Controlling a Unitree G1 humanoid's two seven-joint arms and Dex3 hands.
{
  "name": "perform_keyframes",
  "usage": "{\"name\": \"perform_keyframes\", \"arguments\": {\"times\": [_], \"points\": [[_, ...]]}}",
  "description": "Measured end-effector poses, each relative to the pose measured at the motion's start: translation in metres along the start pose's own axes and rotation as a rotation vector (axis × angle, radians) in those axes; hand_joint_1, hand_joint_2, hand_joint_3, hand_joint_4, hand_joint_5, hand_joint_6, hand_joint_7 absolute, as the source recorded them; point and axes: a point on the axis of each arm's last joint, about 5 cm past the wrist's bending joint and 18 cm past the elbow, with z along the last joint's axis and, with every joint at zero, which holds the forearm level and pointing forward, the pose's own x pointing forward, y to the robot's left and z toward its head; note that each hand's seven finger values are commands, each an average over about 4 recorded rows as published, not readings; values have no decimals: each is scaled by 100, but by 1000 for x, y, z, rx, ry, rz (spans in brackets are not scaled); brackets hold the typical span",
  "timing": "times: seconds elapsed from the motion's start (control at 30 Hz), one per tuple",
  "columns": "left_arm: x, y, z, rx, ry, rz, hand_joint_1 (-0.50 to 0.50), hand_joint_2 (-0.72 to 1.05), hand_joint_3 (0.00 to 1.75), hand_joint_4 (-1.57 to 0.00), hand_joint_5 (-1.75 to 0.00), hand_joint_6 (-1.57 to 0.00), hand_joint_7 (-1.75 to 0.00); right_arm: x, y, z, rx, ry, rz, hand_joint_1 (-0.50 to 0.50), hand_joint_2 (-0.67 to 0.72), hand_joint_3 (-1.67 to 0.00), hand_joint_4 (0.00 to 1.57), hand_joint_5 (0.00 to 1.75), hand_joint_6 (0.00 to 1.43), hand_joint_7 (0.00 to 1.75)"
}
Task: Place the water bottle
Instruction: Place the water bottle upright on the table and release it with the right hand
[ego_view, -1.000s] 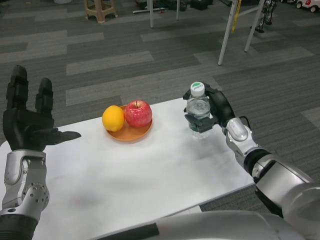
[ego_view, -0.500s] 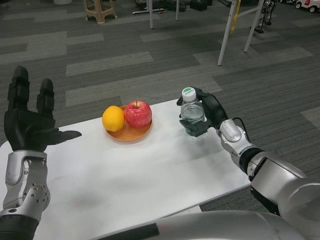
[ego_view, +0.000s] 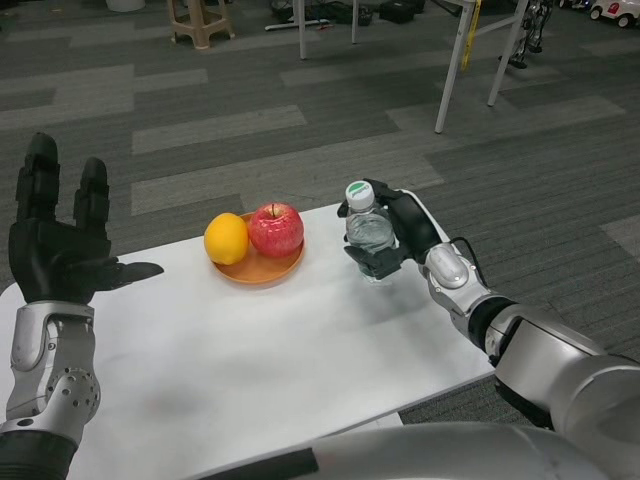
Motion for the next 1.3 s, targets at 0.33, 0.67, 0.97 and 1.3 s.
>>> {"name": "perform_keyframes", "arguments": {"times": [0.33, 0.67, 0.97, 1.3], "points": [[0, 1, -1, 1, 4, 3, -50, -2, 4, 0, -10, 0, 0, 0, 1, 0, 2, 0, 0, -17, -41, -151, 157, 119, 131, 141], [-1, 1, -2, 2, 11, 8, -50, -2, 2, 0, -10, 0, 0, 1, 8, 0, 24, -6, 8, -5, -22, -143, 157, 126, 134, 140], [-1, 1, -2, 2, 11, 7, -50, -2, 9, 0, -10, 0, 0, -2, 8, -2, 37, -4, -8, 0, -16, -143, 157, 126, 131, 140], [-1, 1, -2, 0, 12, 6, -50, -2, 9, 0, -10, 0, 0, -9, 2, -6, 66, 9, -77, 1, -16, -143, 152, 136, 129, 141]]}}
